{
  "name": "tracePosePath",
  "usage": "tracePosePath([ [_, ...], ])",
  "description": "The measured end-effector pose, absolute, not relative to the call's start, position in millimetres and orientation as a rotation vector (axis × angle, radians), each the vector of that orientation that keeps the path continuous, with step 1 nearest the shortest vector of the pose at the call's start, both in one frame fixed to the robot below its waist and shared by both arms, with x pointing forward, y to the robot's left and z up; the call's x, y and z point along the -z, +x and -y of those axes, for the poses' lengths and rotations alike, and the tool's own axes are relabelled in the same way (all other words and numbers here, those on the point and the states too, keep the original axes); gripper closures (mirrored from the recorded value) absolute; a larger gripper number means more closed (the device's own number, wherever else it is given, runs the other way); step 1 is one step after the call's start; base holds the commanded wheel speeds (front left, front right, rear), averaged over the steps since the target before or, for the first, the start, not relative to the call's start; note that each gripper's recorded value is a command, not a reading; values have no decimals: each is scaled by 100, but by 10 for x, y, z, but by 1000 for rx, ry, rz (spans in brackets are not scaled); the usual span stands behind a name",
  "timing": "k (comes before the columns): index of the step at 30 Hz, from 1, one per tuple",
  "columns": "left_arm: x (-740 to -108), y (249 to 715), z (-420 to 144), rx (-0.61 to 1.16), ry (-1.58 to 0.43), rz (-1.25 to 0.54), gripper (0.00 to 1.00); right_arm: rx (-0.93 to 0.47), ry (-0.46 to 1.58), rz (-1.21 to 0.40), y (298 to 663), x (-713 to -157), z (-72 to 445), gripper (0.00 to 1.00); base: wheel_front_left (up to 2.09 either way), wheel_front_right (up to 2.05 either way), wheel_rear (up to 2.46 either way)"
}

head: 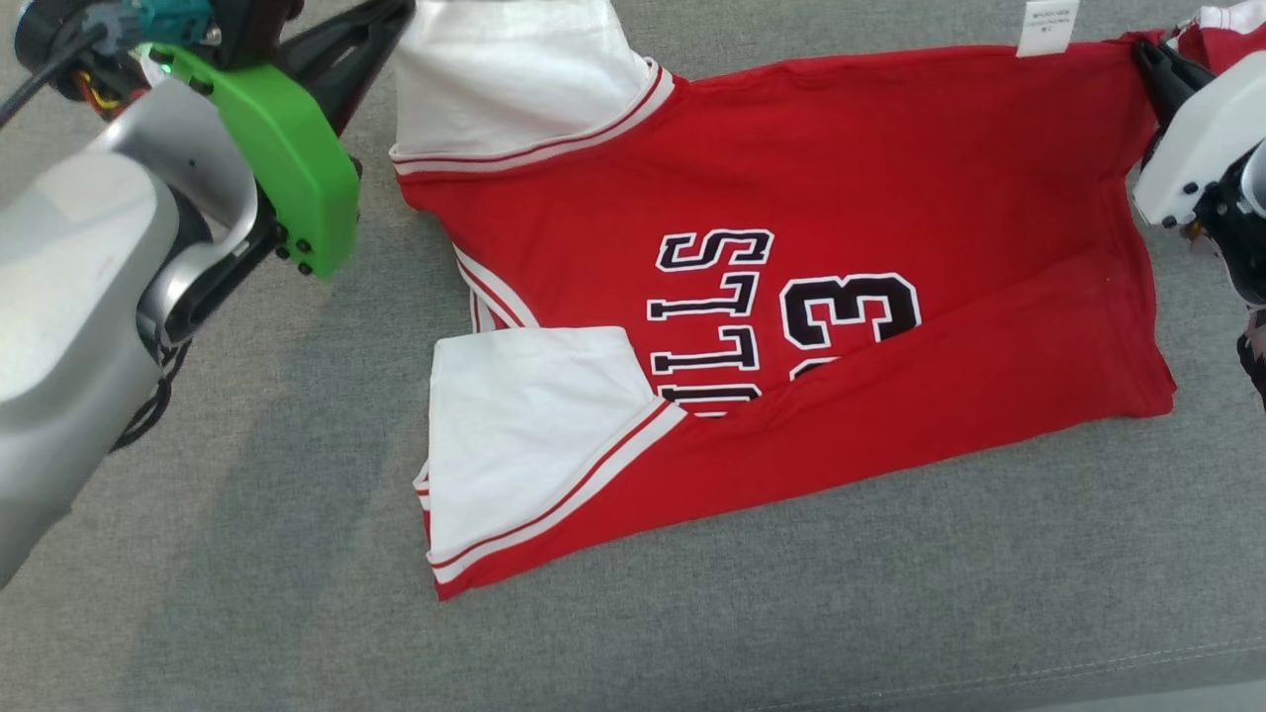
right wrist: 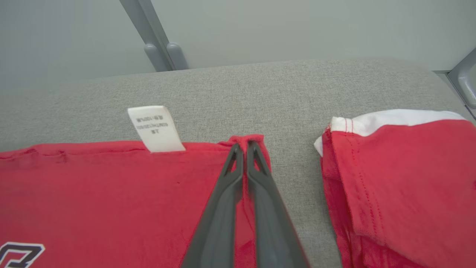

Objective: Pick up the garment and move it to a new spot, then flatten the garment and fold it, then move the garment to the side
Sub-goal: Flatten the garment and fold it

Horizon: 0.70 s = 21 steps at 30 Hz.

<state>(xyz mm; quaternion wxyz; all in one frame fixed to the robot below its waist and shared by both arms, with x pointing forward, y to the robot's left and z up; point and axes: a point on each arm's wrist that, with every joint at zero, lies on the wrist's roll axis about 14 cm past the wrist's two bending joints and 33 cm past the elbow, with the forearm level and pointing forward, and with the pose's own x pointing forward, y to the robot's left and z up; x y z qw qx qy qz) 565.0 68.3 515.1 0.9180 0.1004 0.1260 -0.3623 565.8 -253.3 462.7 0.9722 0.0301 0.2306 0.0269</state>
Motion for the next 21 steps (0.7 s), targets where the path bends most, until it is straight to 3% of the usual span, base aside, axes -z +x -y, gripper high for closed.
tracePosePath([
  [21,-4990,4531,-845,686,-123,-341,100,-40,113,-349,5082,-4503,2576,100,0,0,0],
])
